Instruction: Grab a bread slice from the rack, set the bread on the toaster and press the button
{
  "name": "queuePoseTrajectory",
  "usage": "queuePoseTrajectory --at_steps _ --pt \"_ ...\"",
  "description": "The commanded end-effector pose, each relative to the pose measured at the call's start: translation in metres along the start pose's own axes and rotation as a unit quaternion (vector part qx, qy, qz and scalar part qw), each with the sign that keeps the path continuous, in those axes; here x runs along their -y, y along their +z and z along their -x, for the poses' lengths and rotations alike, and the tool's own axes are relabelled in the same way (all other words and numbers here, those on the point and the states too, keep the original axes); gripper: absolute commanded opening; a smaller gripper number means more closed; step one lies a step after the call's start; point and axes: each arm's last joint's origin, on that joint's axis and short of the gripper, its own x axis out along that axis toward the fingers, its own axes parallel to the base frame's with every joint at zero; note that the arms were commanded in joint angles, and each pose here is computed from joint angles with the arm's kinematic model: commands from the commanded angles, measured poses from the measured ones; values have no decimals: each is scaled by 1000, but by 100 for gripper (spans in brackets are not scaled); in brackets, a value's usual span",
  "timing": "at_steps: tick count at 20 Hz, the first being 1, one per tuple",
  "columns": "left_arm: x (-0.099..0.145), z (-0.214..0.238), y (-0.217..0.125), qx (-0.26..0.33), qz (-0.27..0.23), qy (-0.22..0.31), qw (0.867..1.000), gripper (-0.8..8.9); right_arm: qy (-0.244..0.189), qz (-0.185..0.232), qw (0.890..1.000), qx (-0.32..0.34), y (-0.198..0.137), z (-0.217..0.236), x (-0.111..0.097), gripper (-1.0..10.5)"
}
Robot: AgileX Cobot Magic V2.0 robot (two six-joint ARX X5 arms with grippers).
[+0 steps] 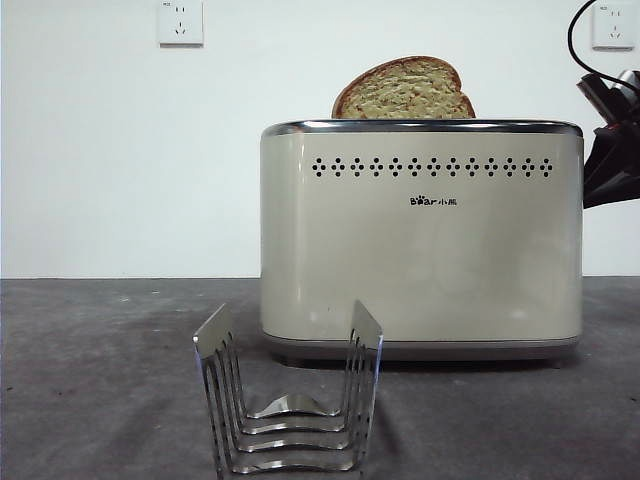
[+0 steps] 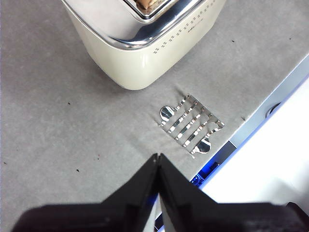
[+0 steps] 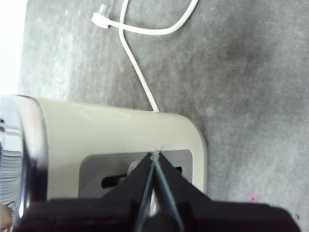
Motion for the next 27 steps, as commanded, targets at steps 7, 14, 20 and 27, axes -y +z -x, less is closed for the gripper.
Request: queuePoseTrajectory --at_steps 7,14,20,27 --pt "-1 -1 0 0 4 2 1000 -8 -4 -5 999 -32 -9 -12 4 -7" --pt "-1 -1 0 0 4 2 1000 -8 -12 25 999 18 -2 10 -12 -7" --pt "-1 -1 0 0 4 2 1000 -8 -2 13 1000 21 -8 26 -22 -8" --pt "-1 -1 0 0 4 2 1000 -8 -17 13 1000 8 -11 24 -22 -8"
